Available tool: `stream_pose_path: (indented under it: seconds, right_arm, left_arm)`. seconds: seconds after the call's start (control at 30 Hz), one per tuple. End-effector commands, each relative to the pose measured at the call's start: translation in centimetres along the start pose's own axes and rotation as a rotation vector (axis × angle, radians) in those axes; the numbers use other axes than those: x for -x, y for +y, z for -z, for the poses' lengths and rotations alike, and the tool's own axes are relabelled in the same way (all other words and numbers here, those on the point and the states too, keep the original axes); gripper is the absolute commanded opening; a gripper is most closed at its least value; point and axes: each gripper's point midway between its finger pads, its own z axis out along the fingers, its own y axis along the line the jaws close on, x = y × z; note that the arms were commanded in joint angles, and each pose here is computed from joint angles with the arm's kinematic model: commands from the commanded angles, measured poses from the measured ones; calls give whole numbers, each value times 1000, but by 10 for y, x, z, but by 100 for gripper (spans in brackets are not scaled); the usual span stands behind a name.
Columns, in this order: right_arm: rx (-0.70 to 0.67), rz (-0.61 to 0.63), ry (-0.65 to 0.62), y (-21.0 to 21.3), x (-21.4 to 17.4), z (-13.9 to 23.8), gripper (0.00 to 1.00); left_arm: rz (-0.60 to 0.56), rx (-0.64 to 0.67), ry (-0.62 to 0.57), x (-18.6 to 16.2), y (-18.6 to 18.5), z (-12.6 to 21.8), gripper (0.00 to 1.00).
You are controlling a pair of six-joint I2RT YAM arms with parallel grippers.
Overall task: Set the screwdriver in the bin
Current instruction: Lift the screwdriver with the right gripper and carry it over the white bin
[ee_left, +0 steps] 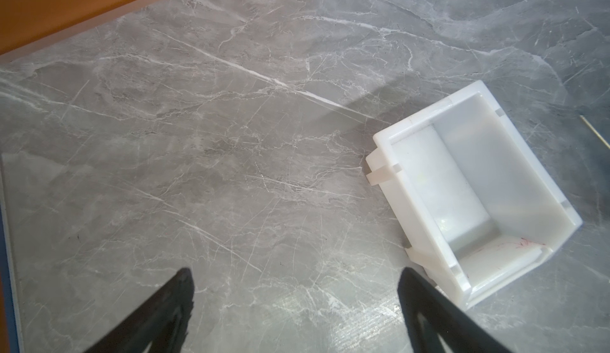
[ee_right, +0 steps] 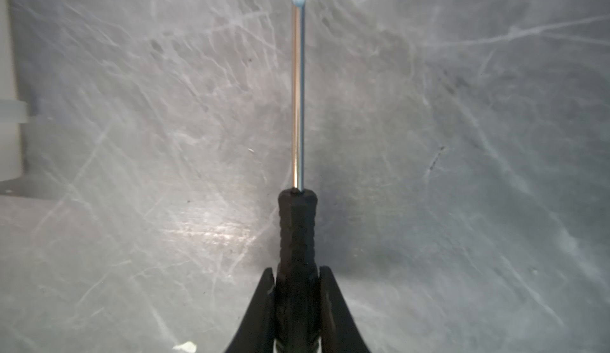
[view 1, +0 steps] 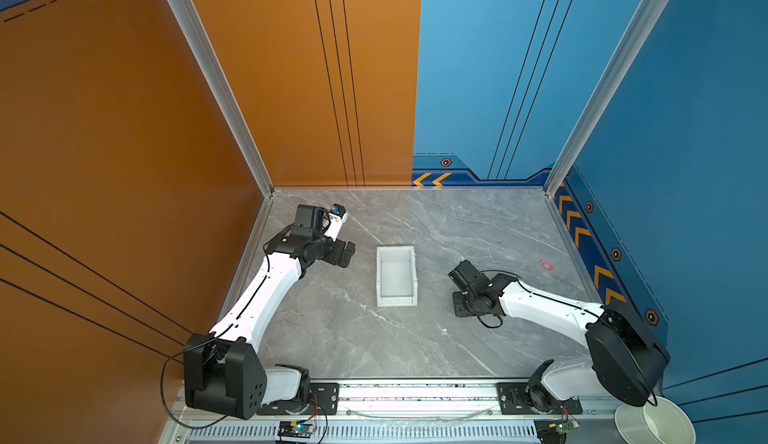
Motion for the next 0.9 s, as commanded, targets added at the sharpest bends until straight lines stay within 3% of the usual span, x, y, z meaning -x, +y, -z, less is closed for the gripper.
stream_pose_path:
  seconds: [0.0, 0.23, 0.43, 0.87]
  right_arm:
    - [-8, 31, -65, 1, 20, 27, 16]
    - [29, 57, -149, 16, 56, 64, 16]
    - [98, 143, -207, 63, 78, 88, 16]
    - [187, 340, -154, 172, 68, 69, 17]
  left_arm:
    - [-16, 56, 5, 0, 8, 11, 98]
    - [-5, 133, 0, 1, 23, 18, 98]
    - [49, 160, -9, 4, 36, 21, 98]
    - [125, 191, -33, 13, 53, 27, 98]
